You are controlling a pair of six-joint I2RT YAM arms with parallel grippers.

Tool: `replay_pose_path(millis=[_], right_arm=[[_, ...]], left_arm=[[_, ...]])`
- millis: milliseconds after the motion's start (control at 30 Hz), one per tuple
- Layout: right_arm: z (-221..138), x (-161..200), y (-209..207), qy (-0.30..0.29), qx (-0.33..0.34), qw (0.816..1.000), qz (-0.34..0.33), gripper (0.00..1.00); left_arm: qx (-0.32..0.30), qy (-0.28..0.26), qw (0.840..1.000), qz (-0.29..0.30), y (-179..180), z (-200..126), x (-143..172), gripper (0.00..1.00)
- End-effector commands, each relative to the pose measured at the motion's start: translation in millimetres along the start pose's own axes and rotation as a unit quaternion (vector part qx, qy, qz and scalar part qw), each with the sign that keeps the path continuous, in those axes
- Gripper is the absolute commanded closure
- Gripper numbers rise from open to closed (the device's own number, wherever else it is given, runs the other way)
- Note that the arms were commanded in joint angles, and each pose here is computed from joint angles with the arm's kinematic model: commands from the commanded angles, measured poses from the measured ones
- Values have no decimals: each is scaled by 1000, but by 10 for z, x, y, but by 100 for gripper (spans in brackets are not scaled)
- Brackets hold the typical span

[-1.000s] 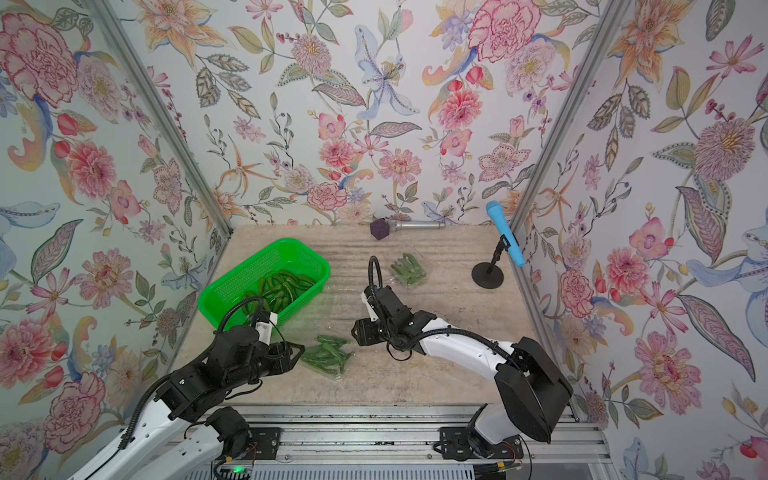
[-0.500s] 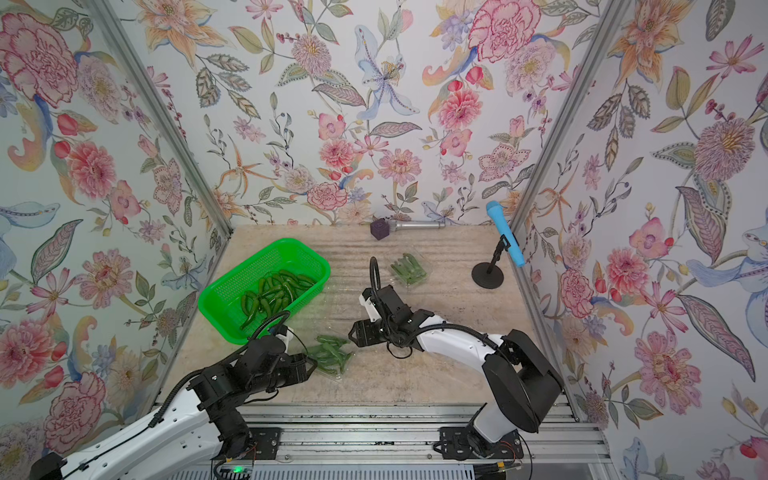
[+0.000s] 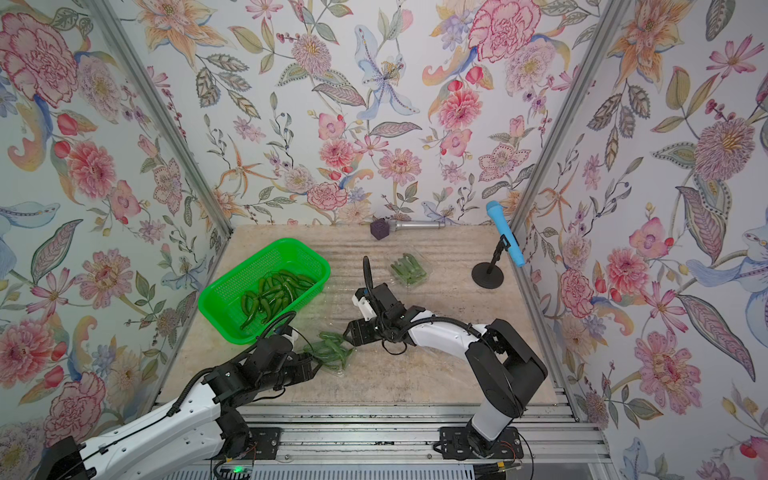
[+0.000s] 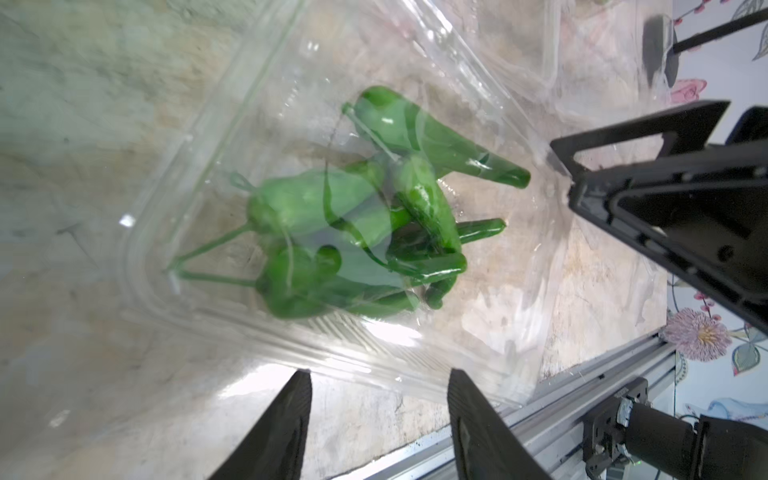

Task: Take small green peppers out of containers
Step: Move the packing box to the center of the board.

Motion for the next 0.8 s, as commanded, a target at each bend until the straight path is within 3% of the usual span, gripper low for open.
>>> replay_pose_path(millis=[0, 333, 767], right_arm=[[26, -2, 49, -2, -9, 1000, -11, 31], [-41, 234, -99, -12, 0, 1000, 17, 32], [-268, -193, 20, -60, -7, 998, -5, 30]], left_arm=[[-20, -13, 1000, -3, 107, 35, -101, 45], [-60, -2, 998, 20, 122, 262, -438, 47], [-90, -25, 996, 0, 229, 109, -481, 47]])
Point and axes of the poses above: each gripper's point midway between its finger pads, its own z axis out along the fingers, its own y axis along the line the jaws close on, x = y × z, the point moved 7 cm from there along -z, back along the fingers, and after that the axes turned 10 degrees about z, right-handed, at the moved point
